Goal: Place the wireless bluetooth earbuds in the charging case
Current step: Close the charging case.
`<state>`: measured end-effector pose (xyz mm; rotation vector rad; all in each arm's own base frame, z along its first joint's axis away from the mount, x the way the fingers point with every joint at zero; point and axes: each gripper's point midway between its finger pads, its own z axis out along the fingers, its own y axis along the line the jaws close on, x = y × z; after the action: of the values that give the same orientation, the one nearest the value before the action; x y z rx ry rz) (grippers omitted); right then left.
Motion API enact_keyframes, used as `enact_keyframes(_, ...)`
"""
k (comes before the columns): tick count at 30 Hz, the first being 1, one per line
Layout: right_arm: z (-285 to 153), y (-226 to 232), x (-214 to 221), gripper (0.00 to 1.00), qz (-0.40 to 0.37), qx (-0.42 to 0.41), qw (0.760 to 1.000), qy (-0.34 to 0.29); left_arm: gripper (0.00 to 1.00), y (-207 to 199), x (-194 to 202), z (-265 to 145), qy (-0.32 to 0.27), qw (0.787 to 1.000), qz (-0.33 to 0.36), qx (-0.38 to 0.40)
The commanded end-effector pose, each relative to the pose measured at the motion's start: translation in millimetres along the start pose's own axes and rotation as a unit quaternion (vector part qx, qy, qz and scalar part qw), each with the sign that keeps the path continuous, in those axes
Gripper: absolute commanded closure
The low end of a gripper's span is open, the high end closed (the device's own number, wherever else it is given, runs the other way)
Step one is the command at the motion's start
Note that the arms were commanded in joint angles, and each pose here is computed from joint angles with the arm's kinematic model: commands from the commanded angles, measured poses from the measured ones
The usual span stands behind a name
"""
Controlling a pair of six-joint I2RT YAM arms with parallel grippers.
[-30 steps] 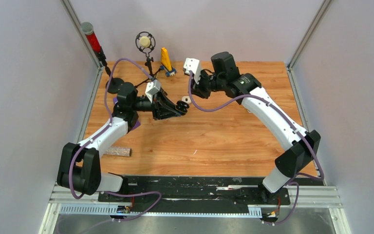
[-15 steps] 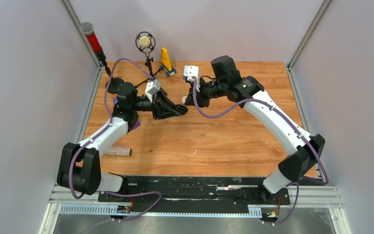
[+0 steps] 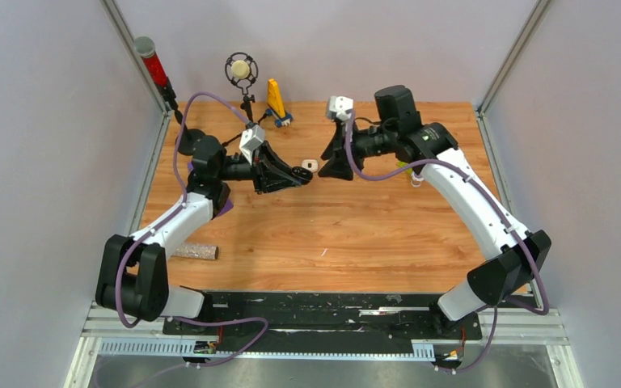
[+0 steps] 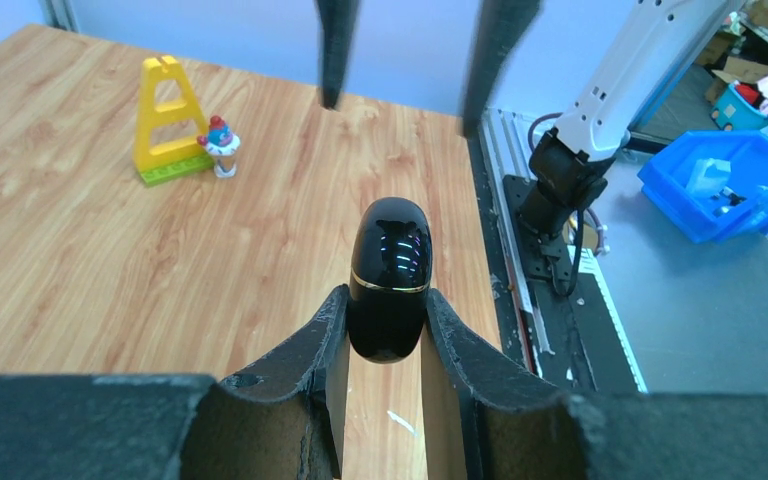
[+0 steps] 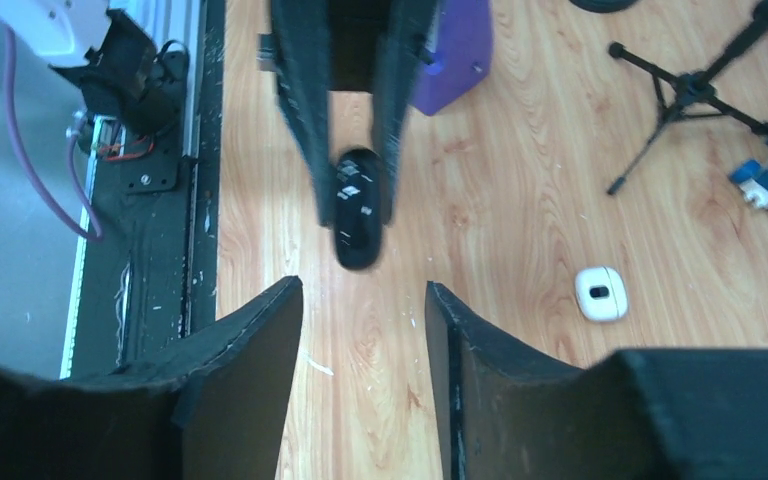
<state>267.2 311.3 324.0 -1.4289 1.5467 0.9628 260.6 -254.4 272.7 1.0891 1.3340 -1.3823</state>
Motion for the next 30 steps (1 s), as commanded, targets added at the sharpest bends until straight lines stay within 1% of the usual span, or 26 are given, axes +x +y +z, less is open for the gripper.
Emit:
enact_keyframes(1, -23, -16, -17, 0.46, 0.054, -0.012, 0.995, -0.079, 1.0, 1, -33, 4, -0.037, 0.999, 0.011, -0.007)
enact_keyframes(3, -24, -19, -12, 0.44, 0.073, -0.027, 0.992, -0.095, 1.0, 4, -36, 5, -0.047, 0.999, 0.002, -0.016)
enact_keyframes(7, -16, -11, -1, 0.43, 0.074, -0.058, 0.988, -0.123, 1.0, 14, -39, 5, -0.079, 0.995, -0.036, -0.048)
enact_keyframes(8, -13, -11, 1, 0.41, 0.08, -0.065, 0.986, -0.128, 1.0, 19, -40, 5, -0.091, 0.993, -0.04, -0.06)
enact_keyframes(9, -11, -10, 3, 0.37, 0.089, -0.071, 0.985, -0.131, 1.0, 21, -41, 5, -0.099, 0.991, -0.058, -0.063)
enact_keyframes(10, -8, -12, 5, 0.34, 0.098, -0.075, 0.983, -0.135, 1.0, 25, -42, 5, -0.114, 0.989, -0.06, -0.073)
enact_keyframes(12, -2, -16, 9, 0.32, 0.12, -0.079, 0.98, -0.14, 1.0, 30, -43, 5, -0.131, 0.985, -0.083, -0.08)
enact_keyframes(15, 3, -21, 9, 0.32, 0.143, -0.09, 0.975, -0.147, 1.0, 37, -38, 8, -0.139, 0.981, -0.109, -0.085)
enact_keyframes(19, 13, -38, 13, 0.33, 0.181, -0.075, 0.969, -0.148, 1.0, 41, -29, 14, -0.142, 0.977, -0.131, -0.087)
enact_keyframes(25, 26, -53, 24, 0.38, 0.227, -0.073, 0.96, -0.145, 1.0, 39, -33, 20, -0.153, 0.976, -0.137, -0.075)
enact_keyframes(30, 26, -54, 25, 0.41, 0.233, -0.077, 0.958, -0.15, 1.0, 38, -30, 23, -0.15, 0.976, -0.138, -0.071)
